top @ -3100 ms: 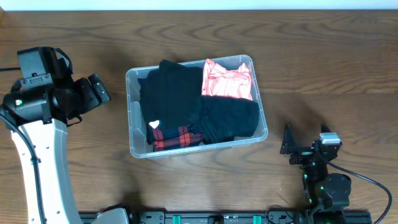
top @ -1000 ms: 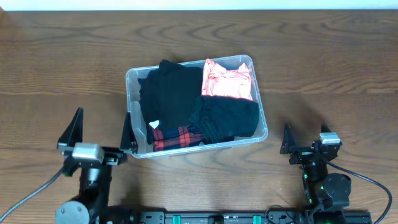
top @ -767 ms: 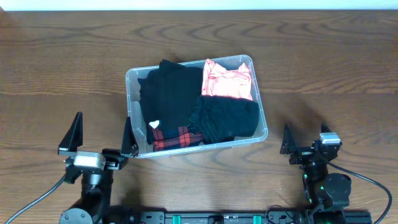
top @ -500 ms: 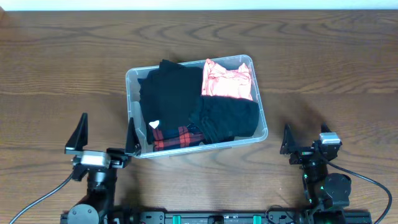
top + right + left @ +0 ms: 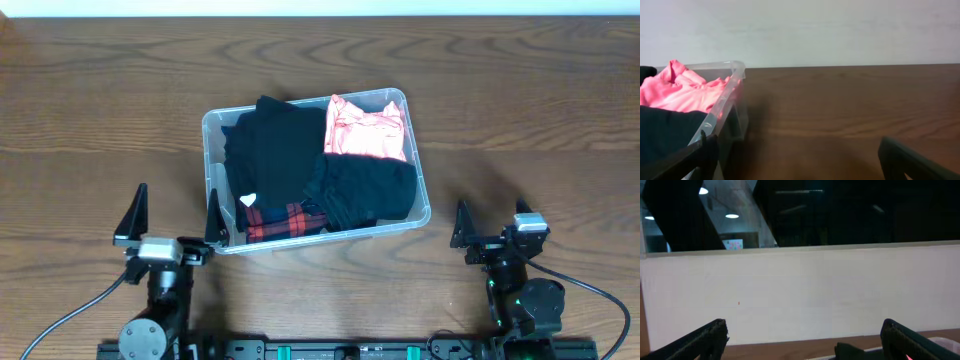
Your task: Pack container
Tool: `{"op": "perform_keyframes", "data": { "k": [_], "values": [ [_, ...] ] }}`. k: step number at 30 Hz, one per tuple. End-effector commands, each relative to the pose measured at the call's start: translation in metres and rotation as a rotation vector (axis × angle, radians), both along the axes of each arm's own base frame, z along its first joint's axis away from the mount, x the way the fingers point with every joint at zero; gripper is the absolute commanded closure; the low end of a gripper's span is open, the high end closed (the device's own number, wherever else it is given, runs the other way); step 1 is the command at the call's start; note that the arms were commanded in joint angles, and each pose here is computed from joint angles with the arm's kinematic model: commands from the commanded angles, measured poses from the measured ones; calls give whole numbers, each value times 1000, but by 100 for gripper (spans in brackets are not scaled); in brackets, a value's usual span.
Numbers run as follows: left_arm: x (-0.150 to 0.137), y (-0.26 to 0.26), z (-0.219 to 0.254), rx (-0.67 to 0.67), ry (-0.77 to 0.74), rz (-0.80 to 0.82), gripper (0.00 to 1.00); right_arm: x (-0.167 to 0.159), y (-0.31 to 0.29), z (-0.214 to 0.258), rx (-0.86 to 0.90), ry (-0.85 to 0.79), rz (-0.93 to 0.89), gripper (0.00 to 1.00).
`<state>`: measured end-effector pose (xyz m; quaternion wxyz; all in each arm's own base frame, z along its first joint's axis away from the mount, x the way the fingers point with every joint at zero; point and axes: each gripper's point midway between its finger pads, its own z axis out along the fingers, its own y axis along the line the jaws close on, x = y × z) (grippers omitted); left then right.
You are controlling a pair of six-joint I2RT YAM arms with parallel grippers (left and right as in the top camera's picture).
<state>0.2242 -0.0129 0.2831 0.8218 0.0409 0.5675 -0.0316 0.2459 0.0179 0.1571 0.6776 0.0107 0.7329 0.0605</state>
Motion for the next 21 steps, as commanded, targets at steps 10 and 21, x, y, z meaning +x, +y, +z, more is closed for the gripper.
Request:
{"op": "perform_keyframes", "data": {
  "k": [10, 21],
  "values": [
    [12, 5, -40, -2, 81, 30, 2, 0, -1, -1, 16, 2, -4, 1],
    [22, 11, -109, -17, 363, 62, 2, 0, -1, -1, 16, 2, -5, 1]
  ]
}}
